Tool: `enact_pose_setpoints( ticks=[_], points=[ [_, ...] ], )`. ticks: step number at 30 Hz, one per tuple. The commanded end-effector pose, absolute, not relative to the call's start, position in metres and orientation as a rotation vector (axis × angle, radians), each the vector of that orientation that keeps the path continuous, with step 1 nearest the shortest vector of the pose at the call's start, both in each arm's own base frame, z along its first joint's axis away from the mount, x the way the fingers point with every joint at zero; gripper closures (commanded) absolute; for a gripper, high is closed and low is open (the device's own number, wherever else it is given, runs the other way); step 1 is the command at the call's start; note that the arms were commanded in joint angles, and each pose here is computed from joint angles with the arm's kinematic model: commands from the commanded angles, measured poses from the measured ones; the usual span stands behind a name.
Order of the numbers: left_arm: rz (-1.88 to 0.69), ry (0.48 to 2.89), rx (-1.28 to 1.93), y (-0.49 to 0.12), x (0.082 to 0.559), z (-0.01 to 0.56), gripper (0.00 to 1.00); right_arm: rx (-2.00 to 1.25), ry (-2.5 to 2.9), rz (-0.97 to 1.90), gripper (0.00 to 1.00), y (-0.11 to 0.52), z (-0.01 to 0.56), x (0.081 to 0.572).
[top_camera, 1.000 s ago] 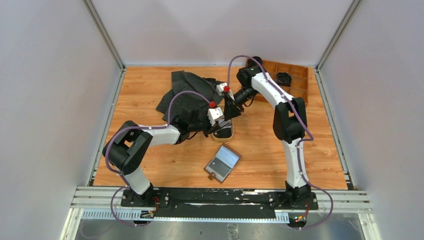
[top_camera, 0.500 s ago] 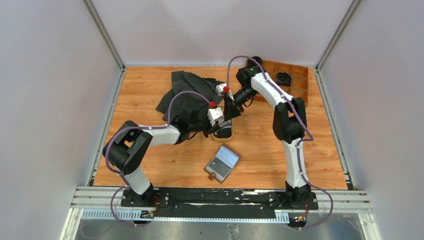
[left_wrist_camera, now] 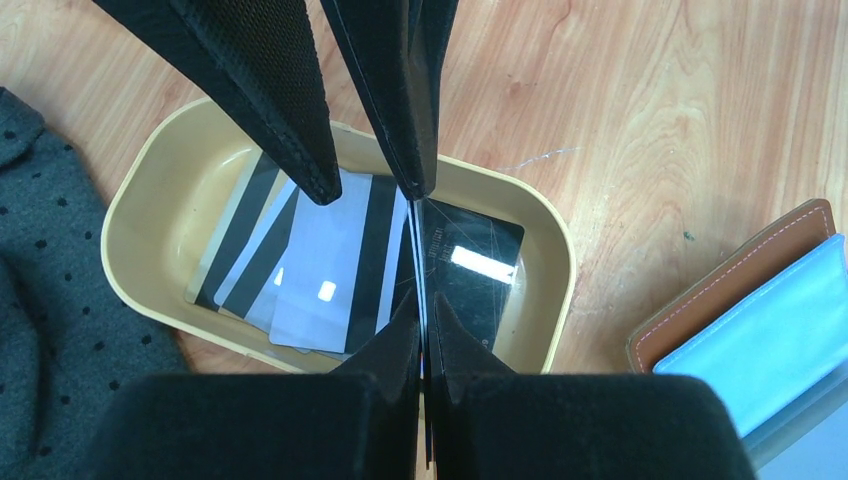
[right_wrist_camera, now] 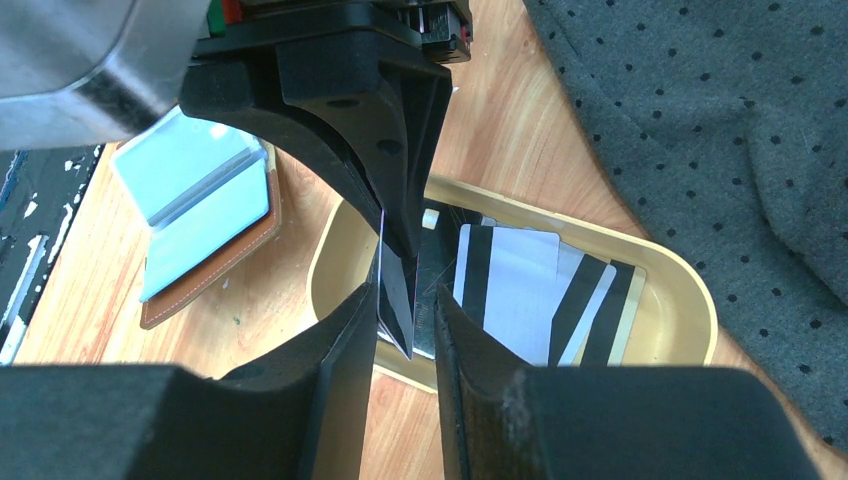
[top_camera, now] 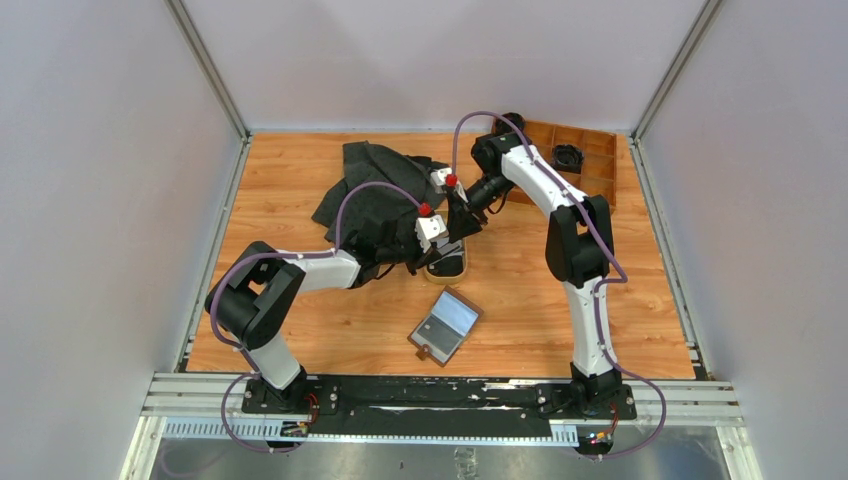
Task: Put the credit cards into the card holder
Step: Pick up the credit card from the storage box.
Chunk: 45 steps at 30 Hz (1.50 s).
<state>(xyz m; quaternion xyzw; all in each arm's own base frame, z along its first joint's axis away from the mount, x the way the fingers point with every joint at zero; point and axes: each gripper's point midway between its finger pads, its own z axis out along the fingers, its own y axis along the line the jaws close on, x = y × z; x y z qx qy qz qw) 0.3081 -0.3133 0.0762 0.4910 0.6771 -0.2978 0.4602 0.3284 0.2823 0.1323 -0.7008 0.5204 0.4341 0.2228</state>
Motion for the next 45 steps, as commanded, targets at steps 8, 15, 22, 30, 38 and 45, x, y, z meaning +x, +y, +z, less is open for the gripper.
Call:
enact_pose_setpoints(
  ticks=[8,15,22,30,38,45],
  points=[
    [-0.775,1.612,1.250,-0.322,0.298,0.081,1.00,-1.967,1.391,1.163,0.66,0.287,0.149,0.323],
    [-0.774,1.611,1.249,-0.322,0.298,0.082,1.00,-1.957,1.395,1.174,0.67,0.288,0.152,0.323],
    [-0.773,1.612,1.252,-0.321,0.297,0.081,1.00,-1.940,1.427,1.170,0.79,0.290,0.154,0.329],
    [-0.770,1.590,1.268,-0.321,0.296,0.083,1.00,-1.968,1.467,1.121,0.82,0.288,0.143,0.335],
    [-0.798,1.578,1.260,-0.323,0.294,0.091,1.00,-2.011,1.425,1.130,0.81,0.284,0.131,0.326],
    [-0.784,1.591,1.250,-0.323,0.298,0.089,1.00,-2.035,1.374,1.143,0.95,0.283,0.124,0.322]
  ],
)
